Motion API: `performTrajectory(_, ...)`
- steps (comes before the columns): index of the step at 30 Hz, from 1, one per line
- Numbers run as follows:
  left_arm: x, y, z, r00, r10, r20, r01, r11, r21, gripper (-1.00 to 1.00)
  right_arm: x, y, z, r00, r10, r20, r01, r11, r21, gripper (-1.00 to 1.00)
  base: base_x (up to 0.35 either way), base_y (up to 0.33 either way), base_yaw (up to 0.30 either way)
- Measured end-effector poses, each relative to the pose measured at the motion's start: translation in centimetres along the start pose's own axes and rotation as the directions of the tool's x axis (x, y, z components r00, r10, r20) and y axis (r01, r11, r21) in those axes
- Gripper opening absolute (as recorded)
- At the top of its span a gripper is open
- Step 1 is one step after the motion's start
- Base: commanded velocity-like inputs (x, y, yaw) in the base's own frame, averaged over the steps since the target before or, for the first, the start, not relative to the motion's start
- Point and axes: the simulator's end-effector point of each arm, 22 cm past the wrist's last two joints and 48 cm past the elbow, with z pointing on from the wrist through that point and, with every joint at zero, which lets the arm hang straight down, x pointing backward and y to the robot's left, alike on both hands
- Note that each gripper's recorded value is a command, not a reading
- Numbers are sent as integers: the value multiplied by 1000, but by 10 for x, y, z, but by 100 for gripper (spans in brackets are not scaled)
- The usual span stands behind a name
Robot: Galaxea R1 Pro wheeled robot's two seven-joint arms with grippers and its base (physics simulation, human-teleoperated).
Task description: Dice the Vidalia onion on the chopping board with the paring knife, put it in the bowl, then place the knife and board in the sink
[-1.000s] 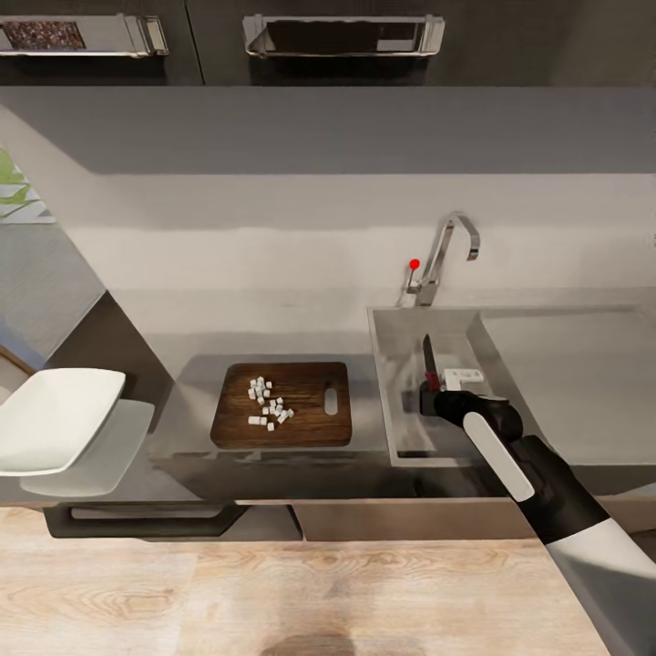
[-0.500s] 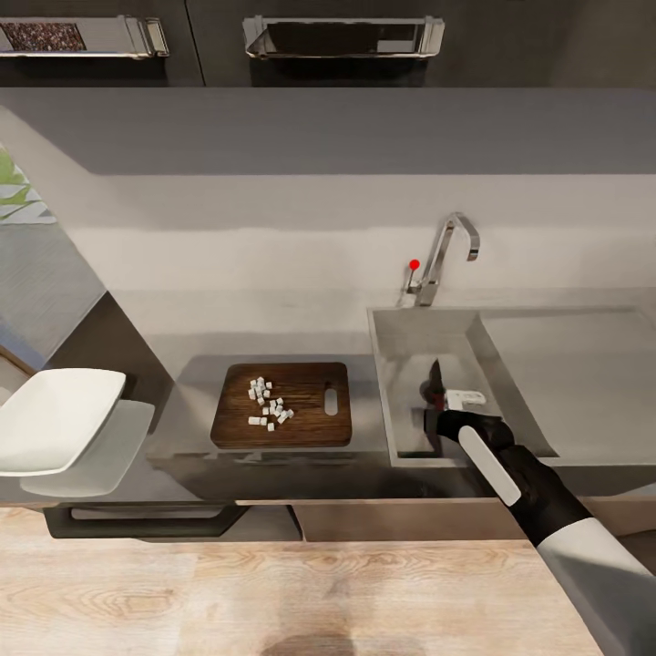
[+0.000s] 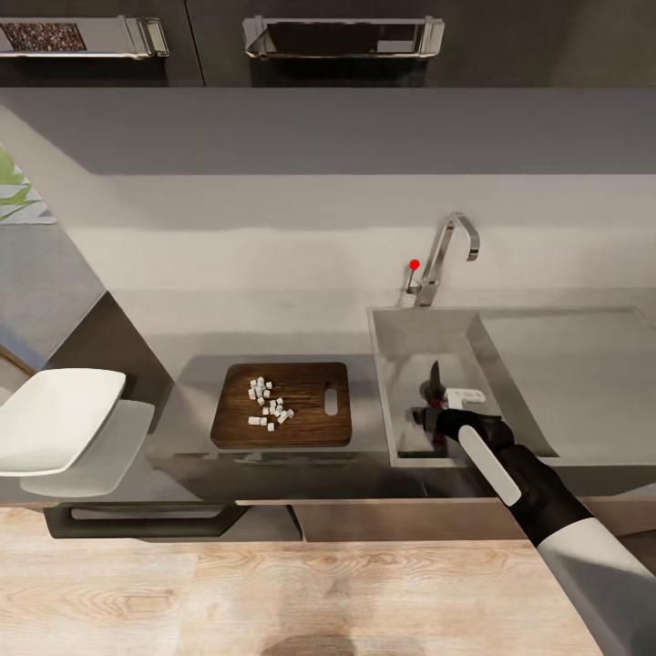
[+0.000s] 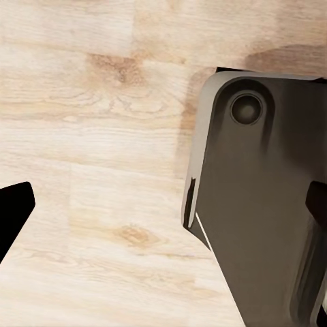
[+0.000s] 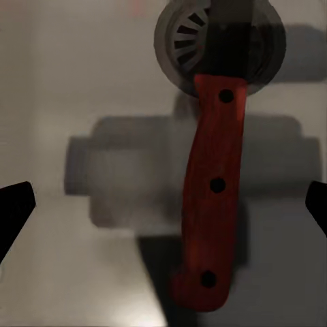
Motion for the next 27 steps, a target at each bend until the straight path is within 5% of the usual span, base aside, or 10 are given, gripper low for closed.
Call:
performTrajectory(8,-3,0,0,1000,-1,8,1,1000,1,100,-36,16,-22,996,-5,87,8,999,-38,100,0,0,0)
performTrajectory(14,-6,-1,1,1000,-3,17,3,1000,2,100,-79,34,-56,979,-16,201,33,996,-81,100,0,0,0)
performTrajectory(23,-5,0,1,1000,-4,18,4,1000,0,100,-96,54,-106,948,-21,317,68,988,-137,100,0,0,0)
performTrajectory(27,-3,1,1,1000,-4,16,4,1000,-1,100,-102,59,-127,918,22,396,47,985,-164,100,0,0,0)
